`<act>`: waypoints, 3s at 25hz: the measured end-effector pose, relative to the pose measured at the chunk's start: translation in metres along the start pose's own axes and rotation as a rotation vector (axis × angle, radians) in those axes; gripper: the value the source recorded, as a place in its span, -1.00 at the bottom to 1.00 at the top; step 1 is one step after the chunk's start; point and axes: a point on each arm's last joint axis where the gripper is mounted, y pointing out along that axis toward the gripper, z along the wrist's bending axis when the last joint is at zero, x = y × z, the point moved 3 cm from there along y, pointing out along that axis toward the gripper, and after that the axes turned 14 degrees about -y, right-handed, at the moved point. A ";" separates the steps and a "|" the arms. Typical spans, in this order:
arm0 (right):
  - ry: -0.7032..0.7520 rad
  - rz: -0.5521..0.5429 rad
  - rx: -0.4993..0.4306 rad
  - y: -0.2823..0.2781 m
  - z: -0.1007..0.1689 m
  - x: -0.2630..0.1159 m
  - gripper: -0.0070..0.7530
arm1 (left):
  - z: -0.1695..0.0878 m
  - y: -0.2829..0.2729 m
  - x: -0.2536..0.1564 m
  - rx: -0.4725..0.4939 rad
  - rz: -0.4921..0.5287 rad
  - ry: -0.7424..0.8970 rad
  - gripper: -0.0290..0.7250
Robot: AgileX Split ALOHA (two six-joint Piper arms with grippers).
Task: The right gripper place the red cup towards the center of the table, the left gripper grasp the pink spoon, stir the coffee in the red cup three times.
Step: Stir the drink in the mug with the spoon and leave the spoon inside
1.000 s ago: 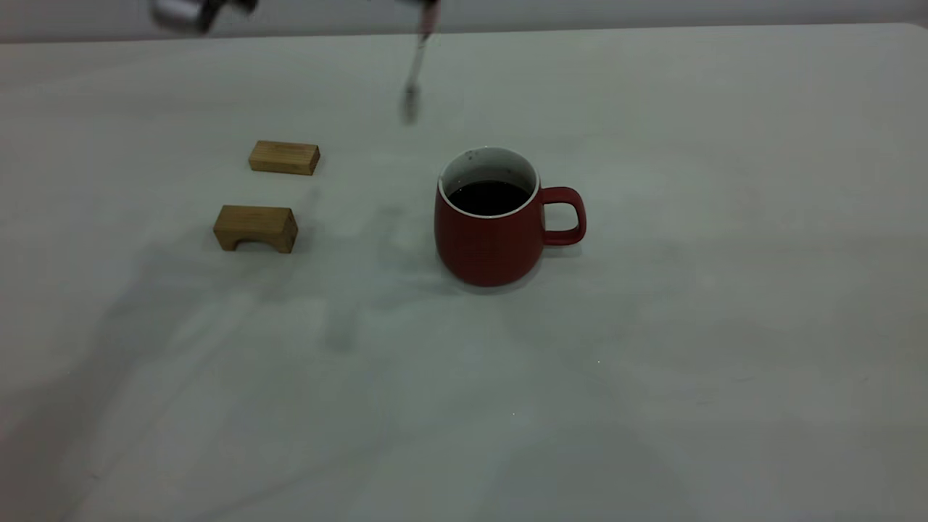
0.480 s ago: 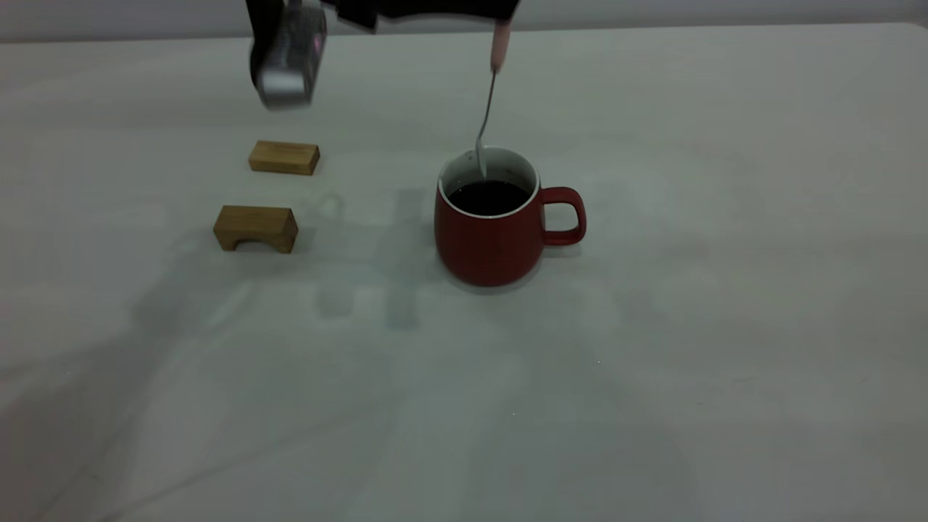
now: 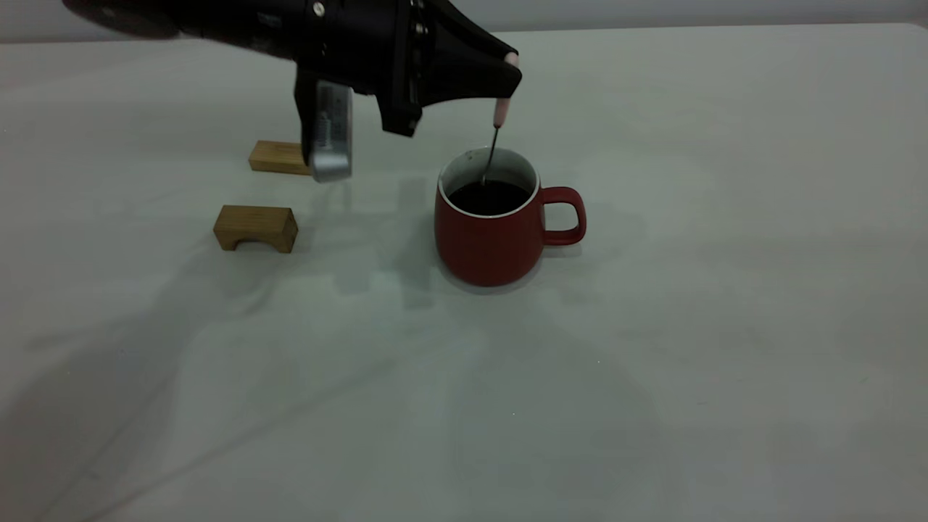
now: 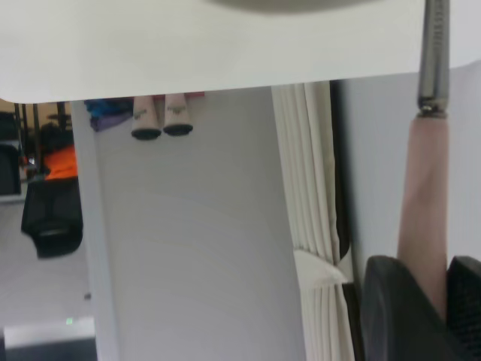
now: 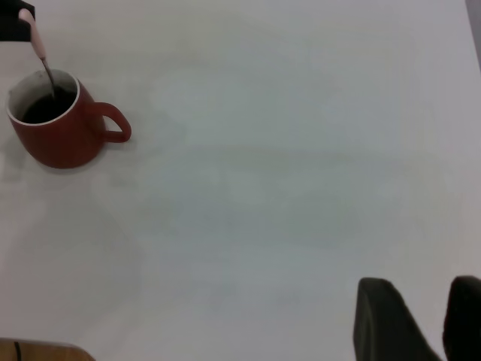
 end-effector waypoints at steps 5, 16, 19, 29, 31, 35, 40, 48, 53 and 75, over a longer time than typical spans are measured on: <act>0.000 0.000 0.000 0.000 0.000 0.000 -0.36 | 0.008 0.006 0.006 0.082 0.062 -0.173 -0.46; 0.000 0.000 0.000 0.000 0.000 0.000 -0.36 | 0.000 0.003 0.015 0.002 -0.063 -0.040 -0.46; 0.000 0.000 0.000 0.000 0.000 0.000 -0.36 | 0.003 0.004 0.010 0.032 -0.016 -0.039 -0.46; 0.000 0.000 0.000 0.000 0.000 0.000 -0.36 | 0.006 0.001 0.014 0.092 -0.134 -0.219 -0.46; 0.000 0.000 0.000 0.000 0.000 0.000 -0.36 | 0.001 0.001 0.014 0.072 -0.149 -0.105 -0.46; 0.000 0.000 0.000 0.000 0.000 0.000 -0.36 | -0.004 0.001 0.007 0.060 -0.117 0.002 -0.46; 0.000 0.000 0.000 0.000 0.000 0.000 -0.36 | 0.007 0.001 -0.002 0.155 -0.057 -0.100 -0.46; 0.000 0.000 0.000 0.000 0.000 0.000 -0.36 | 0.006 -0.005 0.011 0.163 -0.157 -0.114 -0.46; 0.000 0.000 0.000 0.000 0.000 0.000 -0.36 | 0.003 -0.007 0.012 0.156 -0.145 0.078 -0.46; 0.000 0.000 0.000 0.000 0.000 0.000 -0.36 | 0.009 -0.005 0.014 0.197 -0.172 0.082 -0.35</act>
